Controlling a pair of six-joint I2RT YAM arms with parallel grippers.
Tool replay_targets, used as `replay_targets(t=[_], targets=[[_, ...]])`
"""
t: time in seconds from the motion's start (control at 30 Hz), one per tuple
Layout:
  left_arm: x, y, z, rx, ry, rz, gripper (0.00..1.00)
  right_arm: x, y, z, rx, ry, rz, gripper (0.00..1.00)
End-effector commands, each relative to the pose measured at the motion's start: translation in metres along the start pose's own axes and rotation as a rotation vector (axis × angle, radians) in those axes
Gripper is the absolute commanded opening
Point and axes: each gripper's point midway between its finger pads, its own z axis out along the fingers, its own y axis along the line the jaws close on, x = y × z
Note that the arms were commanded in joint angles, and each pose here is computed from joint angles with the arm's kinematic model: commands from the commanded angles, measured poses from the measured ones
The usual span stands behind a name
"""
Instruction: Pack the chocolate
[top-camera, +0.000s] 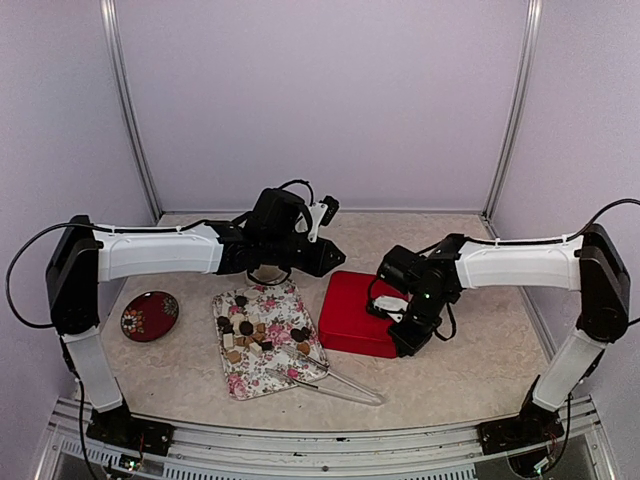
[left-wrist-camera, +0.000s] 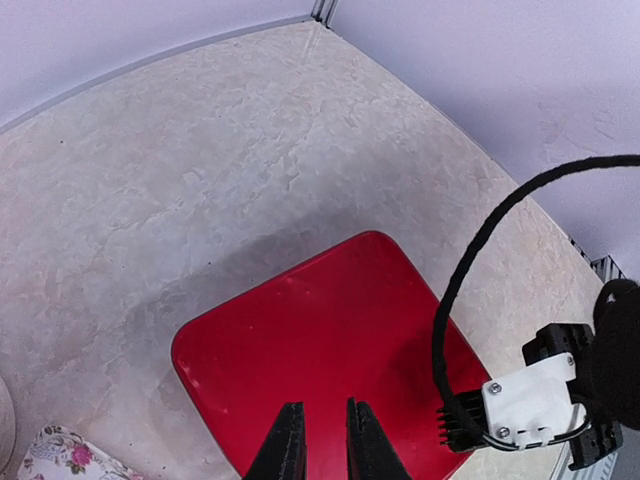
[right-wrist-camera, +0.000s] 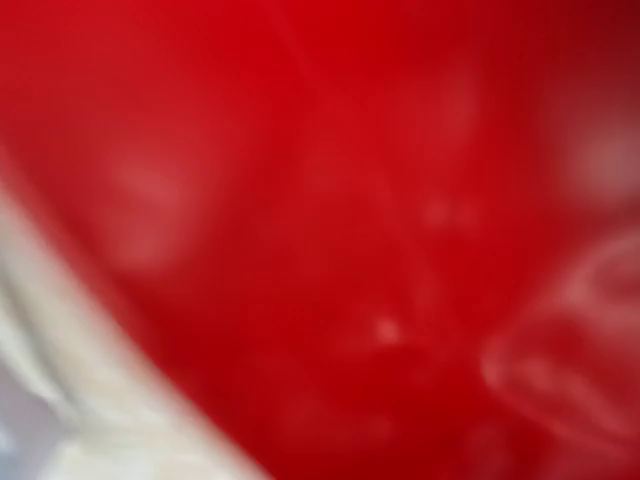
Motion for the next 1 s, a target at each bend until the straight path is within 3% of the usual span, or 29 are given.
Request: replay_targets(t=[0.0,0.17,0.67,0.73,0.8,0.9,0.97], targets=[[-0.016,-0.006,-0.011,0.024,-0.047,0.003,0.16,-0.041,0.017,-0.068,-0.052,-0.214,-0.033,0.04],[-0.019,-0.008,-0.012,0.027,-0.049,0.005,0.16,-0.056,0.002,-0.1,-0.035,-0.308,-0.006,0.06],[0.031,0.003,0.006,-0.037,0.083,0.027,0.23,-0.04,-0.042,-0.007,-0.08,-0.225,0.094,0.07],[0.037,0.006,0.005,-0.045,0.098,0.026,0.26,-0.043,-0.046,-0.013,-0.086,-0.254,0.114,0.08],[0.042,0.007,0.004,-0.047,0.107,0.021,0.33,-0.049,-0.05,-0.028,-0.093,-0.307,0.141,0.16],[0.051,0.007,-0.001,-0.04,0.115,0.025,0.44,-0.06,-0.059,-0.055,-0.122,-0.423,0.191,0.26],[0.056,0.01,-0.005,-0.046,0.119,0.029,0.47,-0.065,-0.074,-0.073,-0.134,-0.509,0.245,0.28]])
